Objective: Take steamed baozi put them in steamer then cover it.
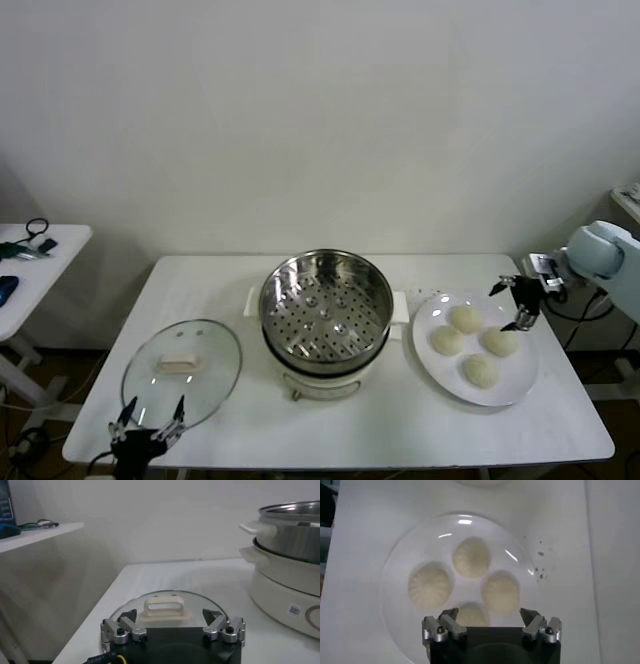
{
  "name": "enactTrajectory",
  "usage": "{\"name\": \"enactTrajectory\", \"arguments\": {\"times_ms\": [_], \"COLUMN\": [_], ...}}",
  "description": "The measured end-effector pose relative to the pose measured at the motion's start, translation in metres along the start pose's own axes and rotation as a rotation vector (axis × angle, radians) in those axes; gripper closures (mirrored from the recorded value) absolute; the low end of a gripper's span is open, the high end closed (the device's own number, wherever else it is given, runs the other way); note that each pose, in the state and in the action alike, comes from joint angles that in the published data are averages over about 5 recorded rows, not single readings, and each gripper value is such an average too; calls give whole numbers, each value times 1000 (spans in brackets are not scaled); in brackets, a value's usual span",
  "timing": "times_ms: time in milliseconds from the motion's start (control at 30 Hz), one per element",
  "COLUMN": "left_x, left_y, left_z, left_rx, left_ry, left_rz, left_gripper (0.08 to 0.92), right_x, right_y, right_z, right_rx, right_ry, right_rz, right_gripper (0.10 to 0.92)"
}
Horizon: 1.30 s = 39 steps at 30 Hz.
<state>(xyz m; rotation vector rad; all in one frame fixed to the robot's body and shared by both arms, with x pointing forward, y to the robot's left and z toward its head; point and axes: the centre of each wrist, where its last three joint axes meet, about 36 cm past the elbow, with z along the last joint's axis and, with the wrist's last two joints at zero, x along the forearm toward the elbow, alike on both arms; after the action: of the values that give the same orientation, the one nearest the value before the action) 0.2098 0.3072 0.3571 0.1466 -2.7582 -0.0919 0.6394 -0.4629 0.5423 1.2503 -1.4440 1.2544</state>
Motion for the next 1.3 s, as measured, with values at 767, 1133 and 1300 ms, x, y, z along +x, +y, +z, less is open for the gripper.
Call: {"name": "enactTrajectory", "arguments": {"times_ms": [767, 1133, 1300], "left_x": [1, 0, 0], "left_y": [-6, -8, -7], "left_z": [4, 8, 8], "left_rx": [11, 11, 8], "left_ry": [2, 7, 9], "left_rz": [2, 7, 6], "left_gripper": [177, 177, 177], "right_x": [-75, -97, -101], "right_y": [-41, -40, -40], "right_z": [-46, -41, -40], "right_rx": [-4, -29, -33], "right_ry": [112, 128, 116], "right_rz": [-36, -38, -35], "right_gripper": [200, 203, 230]}}
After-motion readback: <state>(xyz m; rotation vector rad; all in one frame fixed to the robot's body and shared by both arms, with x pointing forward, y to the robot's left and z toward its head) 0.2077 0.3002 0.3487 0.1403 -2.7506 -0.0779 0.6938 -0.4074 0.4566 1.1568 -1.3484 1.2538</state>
